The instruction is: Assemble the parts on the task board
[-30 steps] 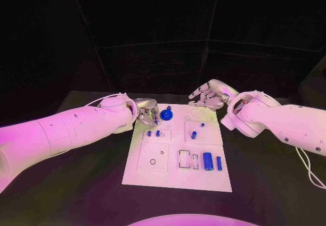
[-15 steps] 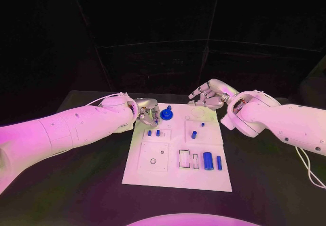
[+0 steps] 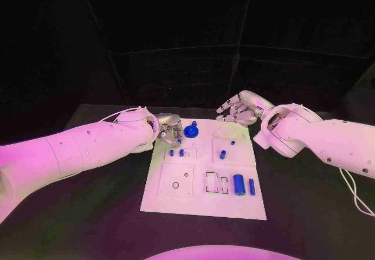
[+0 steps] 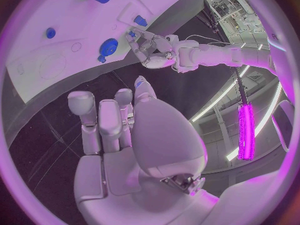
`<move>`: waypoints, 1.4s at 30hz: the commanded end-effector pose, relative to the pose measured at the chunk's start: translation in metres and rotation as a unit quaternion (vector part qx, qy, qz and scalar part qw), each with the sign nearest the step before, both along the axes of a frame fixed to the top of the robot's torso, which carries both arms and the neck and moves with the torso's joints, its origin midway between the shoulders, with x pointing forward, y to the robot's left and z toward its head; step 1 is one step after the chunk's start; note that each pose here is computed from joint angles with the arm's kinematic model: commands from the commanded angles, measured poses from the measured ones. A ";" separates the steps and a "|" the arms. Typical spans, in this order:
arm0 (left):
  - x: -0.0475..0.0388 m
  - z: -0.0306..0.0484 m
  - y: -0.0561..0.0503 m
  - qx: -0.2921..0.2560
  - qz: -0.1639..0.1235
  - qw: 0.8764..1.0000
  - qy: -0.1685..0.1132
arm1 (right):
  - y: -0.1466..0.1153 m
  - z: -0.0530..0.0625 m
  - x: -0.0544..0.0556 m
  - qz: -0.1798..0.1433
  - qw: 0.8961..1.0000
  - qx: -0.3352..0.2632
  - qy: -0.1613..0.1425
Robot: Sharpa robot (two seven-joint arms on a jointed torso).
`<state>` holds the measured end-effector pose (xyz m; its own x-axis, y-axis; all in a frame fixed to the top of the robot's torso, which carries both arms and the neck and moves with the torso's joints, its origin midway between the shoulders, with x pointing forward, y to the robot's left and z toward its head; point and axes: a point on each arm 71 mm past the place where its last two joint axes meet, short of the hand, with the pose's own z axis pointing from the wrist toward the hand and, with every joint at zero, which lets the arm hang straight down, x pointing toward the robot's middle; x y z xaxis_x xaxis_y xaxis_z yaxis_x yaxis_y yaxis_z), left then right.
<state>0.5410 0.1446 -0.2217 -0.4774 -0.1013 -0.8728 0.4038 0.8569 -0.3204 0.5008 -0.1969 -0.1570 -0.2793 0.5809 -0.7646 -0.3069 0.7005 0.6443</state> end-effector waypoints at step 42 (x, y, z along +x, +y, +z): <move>-0.0151 0.0362 0.063 -0.297 0.079 0.950 -0.054 | -0.027 -0.011 0.004 0.020 0.976 -0.208 -0.054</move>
<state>0.5261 0.2073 -0.1996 -0.3823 -0.4209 -0.8226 0.3414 0.7629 -0.5491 0.5067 -0.2267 -0.1681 -0.2415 0.3290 -0.9129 -0.3305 0.8566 0.3961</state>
